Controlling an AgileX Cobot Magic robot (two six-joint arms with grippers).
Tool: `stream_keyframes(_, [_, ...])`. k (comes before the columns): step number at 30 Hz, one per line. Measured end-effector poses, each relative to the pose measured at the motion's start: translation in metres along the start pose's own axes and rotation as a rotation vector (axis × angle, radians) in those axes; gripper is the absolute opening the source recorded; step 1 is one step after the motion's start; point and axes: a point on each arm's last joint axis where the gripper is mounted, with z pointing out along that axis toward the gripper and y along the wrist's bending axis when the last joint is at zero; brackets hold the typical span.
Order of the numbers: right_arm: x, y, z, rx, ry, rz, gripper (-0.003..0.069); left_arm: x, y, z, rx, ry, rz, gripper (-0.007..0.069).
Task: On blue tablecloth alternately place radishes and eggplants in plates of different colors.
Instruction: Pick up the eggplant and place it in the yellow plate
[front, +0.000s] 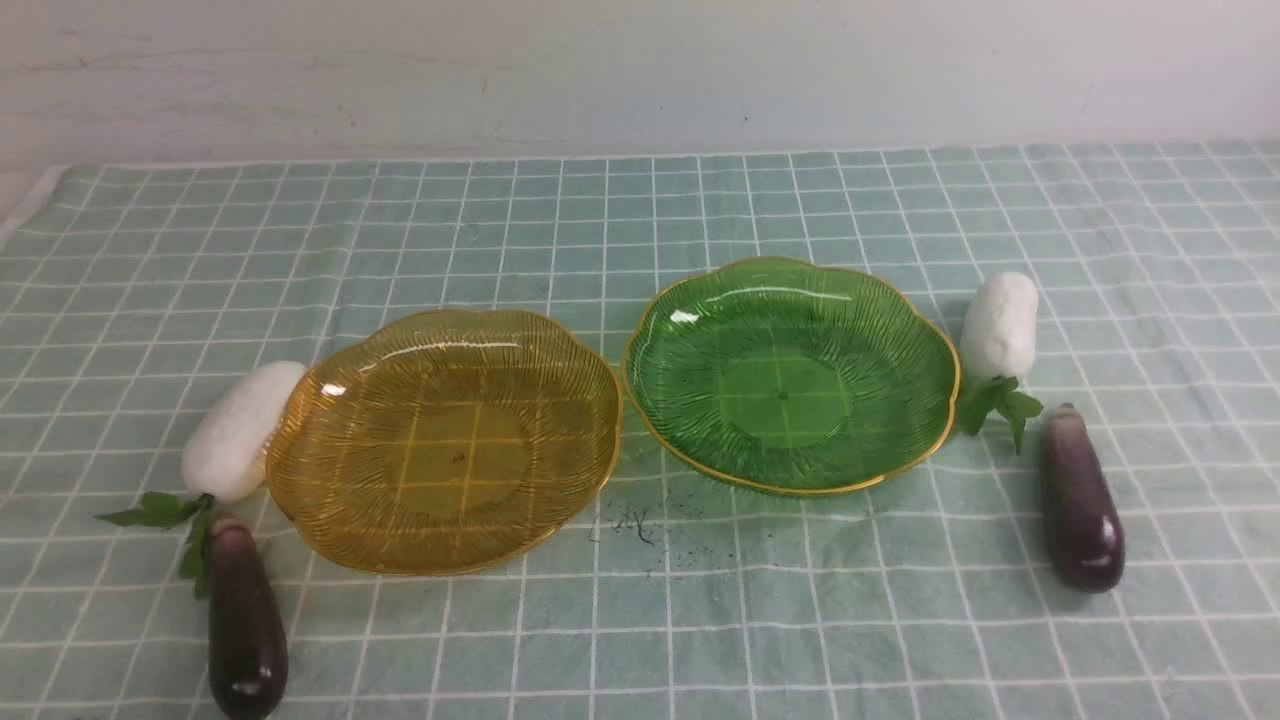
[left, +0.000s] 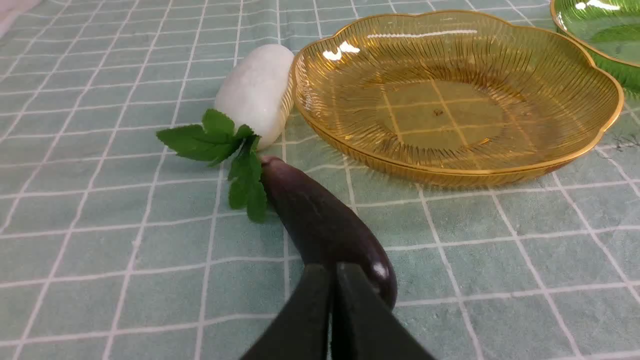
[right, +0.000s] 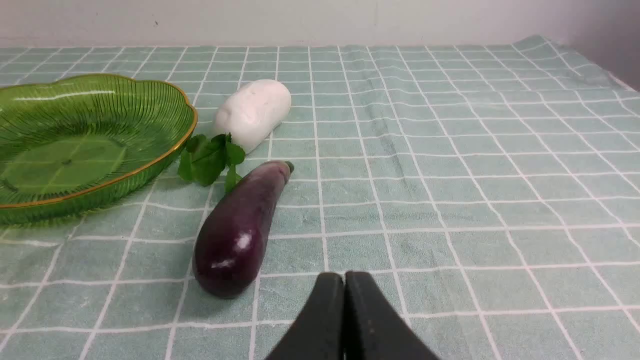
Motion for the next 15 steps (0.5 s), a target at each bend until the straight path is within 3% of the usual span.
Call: stream_keyframes(15, [0.0, 0.0, 0.0, 0.0, 0.0, 0.0, -0.0014, -0.0004, 0.0004, 0.0, -0.004, -0.004, 0.013, -0.0008])
